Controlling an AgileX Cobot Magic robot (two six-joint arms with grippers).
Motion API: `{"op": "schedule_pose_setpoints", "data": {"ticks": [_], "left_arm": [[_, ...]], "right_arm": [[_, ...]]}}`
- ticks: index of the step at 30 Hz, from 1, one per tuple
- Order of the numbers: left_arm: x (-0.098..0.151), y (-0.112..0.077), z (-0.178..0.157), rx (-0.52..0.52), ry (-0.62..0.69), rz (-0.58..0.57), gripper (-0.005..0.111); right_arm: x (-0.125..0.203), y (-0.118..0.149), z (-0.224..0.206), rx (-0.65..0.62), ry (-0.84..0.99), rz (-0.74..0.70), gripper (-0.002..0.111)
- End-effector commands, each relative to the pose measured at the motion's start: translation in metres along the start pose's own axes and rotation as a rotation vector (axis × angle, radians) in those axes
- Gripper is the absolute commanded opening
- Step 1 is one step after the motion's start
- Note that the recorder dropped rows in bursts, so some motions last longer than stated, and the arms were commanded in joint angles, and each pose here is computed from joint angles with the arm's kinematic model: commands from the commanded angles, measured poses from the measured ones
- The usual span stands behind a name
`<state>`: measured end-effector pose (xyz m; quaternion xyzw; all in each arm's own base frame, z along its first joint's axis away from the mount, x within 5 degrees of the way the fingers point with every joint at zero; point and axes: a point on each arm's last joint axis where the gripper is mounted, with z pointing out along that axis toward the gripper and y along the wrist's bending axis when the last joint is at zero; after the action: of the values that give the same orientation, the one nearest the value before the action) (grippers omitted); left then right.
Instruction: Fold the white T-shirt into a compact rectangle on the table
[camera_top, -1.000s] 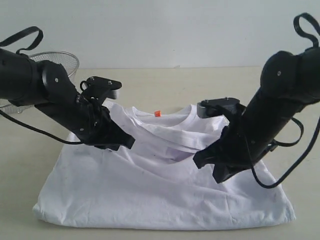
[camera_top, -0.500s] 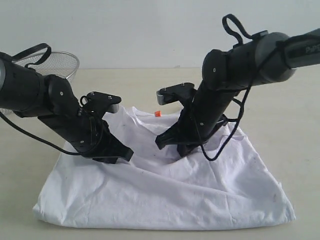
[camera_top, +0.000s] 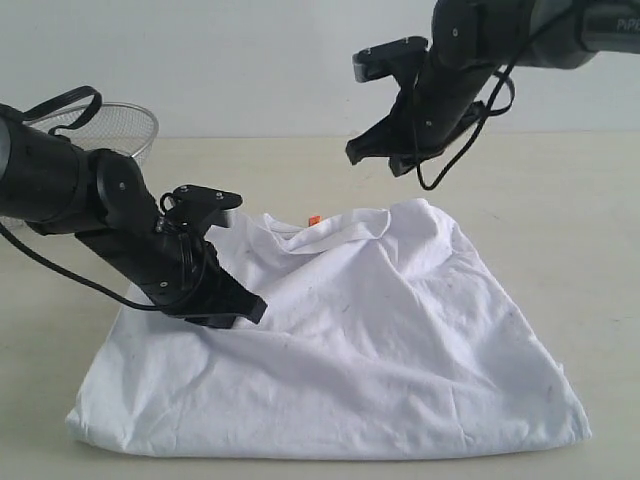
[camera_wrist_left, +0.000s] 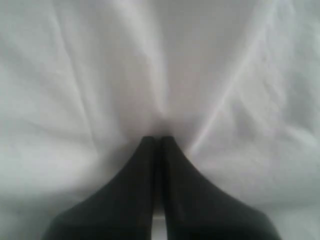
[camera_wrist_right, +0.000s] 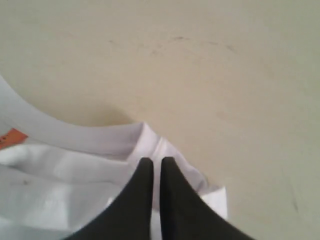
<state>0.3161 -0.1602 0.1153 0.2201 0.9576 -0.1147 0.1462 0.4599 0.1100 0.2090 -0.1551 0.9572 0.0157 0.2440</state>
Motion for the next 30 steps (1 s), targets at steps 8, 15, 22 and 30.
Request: {"op": "schedule_pose_setpoints", "data": {"ticks": [8, 15, 22, 30], "left_arm": [[-0.016, -0.005, -0.008, 0.032, -0.027, 0.012, 0.005], [-0.035, -0.018, -0.017, 0.153, -0.100, 0.071, 0.005], [-0.060, -0.018, 0.010, 0.193, -0.130, 0.074, 0.005], [-0.103, -0.001, 0.053, 0.099, -0.264, 0.039, 0.005]], "right_arm": [[0.041, -0.002, -0.022, -0.019, 0.422, -0.085, 0.000], [0.085, 0.017, -0.028, -0.157, 0.380, 0.029, 0.000], [0.150, 0.032, 0.000, -0.176, 0.390, 0.093, 0.000], [0.173, 0.032, 0.010, -0.149, 0.401, 0.143, 0.000]]}}
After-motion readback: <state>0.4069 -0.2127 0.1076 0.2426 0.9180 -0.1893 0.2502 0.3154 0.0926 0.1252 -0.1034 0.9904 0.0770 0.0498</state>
